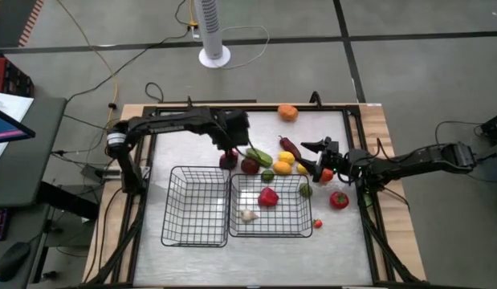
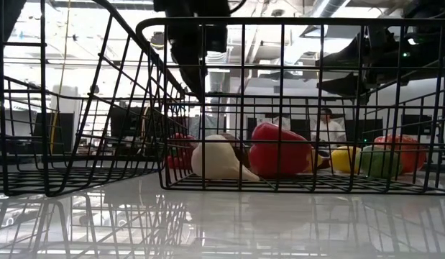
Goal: Sort produce into baskets
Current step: Put the red bell pepper into the right wire basket
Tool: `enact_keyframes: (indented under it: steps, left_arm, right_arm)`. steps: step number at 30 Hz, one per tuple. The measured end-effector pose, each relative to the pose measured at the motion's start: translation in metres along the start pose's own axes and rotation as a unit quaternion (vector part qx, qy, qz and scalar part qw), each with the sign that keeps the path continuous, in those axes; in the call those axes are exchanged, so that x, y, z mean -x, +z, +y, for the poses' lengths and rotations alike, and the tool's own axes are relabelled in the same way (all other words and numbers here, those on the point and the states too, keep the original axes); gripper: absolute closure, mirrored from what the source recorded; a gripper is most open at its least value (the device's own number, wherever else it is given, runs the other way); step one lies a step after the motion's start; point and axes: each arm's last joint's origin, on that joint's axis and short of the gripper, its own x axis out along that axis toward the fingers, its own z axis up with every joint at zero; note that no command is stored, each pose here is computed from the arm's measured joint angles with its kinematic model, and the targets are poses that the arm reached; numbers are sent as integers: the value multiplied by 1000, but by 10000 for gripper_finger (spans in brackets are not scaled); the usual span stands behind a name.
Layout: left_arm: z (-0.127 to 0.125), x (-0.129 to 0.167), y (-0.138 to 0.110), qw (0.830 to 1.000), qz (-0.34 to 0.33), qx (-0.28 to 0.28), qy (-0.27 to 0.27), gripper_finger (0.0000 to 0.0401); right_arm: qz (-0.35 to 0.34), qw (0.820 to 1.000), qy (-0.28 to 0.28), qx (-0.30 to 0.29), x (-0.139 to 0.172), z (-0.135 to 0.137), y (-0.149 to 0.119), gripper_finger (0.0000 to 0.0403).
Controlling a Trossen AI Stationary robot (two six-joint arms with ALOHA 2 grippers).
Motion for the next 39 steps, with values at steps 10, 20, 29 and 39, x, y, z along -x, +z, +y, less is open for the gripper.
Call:
enact_keyframes:
  steps: [10, 20, 29, 39]
  left_arm:
    - [44, -43, -38, 970, 54, 235, 12, 76]
    - [37, -64, -36, 968, 84, 235, 0, 56]
    - [34, -86, -34, 974, 104, 202, 15, 27]
    - [37, -92, -33, 978, 106, 167, 60, 31]
  right_arm:
    - [1, 1000, 0, -1, 0, 0, 0, 23]
    - [0, 1000, 0, -2, 0, 0, 0, 23]
    - [4, 1000, -1, -2, 0, 0, -1, 23]
    - [4, 1000, -1, -2, 0, 0, -1, 23]
